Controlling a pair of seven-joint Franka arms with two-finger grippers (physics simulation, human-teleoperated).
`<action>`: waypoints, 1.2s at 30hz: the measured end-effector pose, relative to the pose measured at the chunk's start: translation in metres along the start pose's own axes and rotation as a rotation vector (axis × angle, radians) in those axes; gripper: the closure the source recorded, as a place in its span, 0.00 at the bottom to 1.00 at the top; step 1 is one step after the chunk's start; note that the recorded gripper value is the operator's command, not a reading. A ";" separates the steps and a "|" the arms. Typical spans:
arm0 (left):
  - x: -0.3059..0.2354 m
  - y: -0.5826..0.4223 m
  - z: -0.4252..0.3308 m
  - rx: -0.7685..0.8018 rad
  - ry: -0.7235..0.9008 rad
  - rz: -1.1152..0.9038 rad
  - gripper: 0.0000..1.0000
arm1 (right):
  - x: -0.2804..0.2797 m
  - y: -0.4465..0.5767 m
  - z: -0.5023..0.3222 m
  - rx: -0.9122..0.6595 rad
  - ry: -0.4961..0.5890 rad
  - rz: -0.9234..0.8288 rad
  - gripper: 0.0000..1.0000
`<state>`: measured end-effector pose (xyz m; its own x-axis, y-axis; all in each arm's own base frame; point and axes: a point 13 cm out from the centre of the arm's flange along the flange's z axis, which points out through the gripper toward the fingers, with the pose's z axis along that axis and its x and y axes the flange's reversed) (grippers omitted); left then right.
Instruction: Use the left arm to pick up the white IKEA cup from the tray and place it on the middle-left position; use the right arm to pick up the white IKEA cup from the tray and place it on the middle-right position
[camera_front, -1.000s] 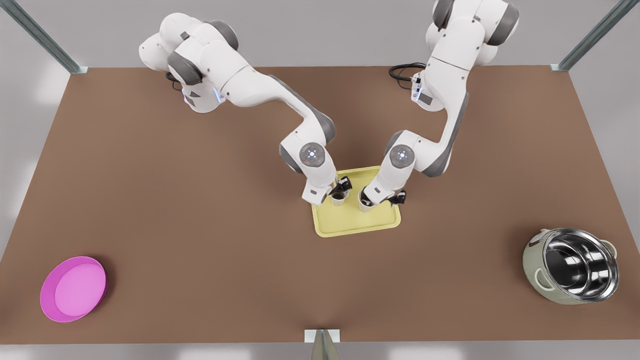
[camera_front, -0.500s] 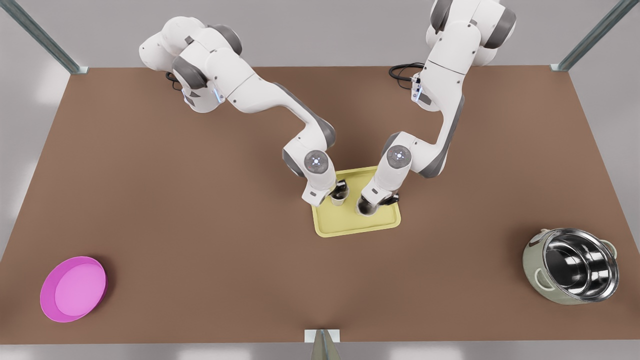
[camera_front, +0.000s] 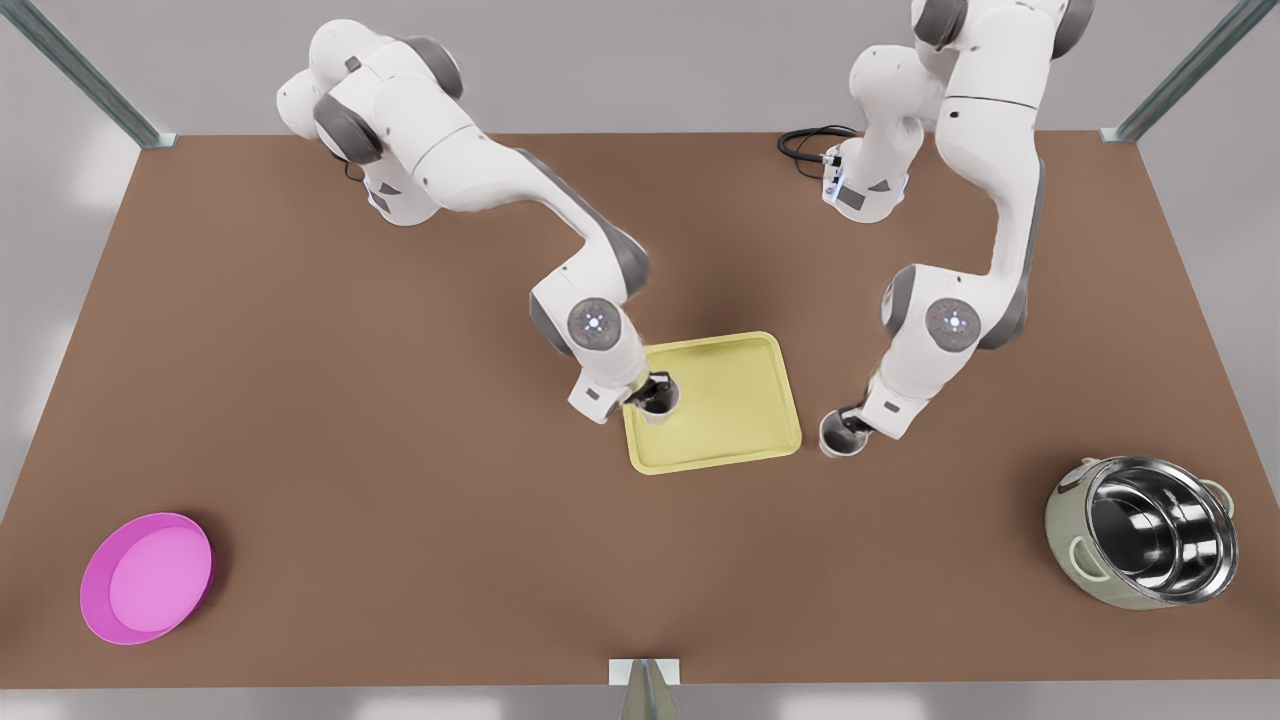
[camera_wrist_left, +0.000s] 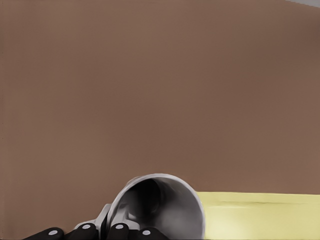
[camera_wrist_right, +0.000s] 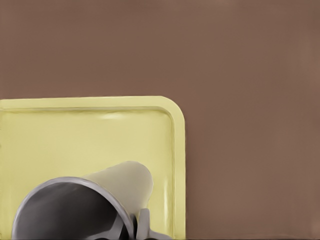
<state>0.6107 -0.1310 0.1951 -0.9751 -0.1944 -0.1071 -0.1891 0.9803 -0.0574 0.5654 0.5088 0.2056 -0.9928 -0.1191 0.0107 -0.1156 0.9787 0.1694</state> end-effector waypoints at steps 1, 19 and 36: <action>-0.004 0.014 0.005 -0.002 0.006 -0.004 0.82 | -0.011 -0.019 -0.016 0.001 0.000 0.021 0.99; -0.036 0.088 0.065 0.030 -0.033 0.140 0.00 | -0.134 -0.372 -0.057 0.110 -0.012 0.048 0.98; -0.071 0.035 -0.238 0.062 -0.080 0.322 0.00 | -0.139 -0.396 0.009 0.126 0.015 -0.233 0.69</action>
<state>0.6456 -0.0741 0.4365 -0.9709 0.1201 -0.2070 0.1367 0.9883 -0.0679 0.7489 0.1394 0.1278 -0.9386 -0.3449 0.0008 -0.3445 0.9377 0.0451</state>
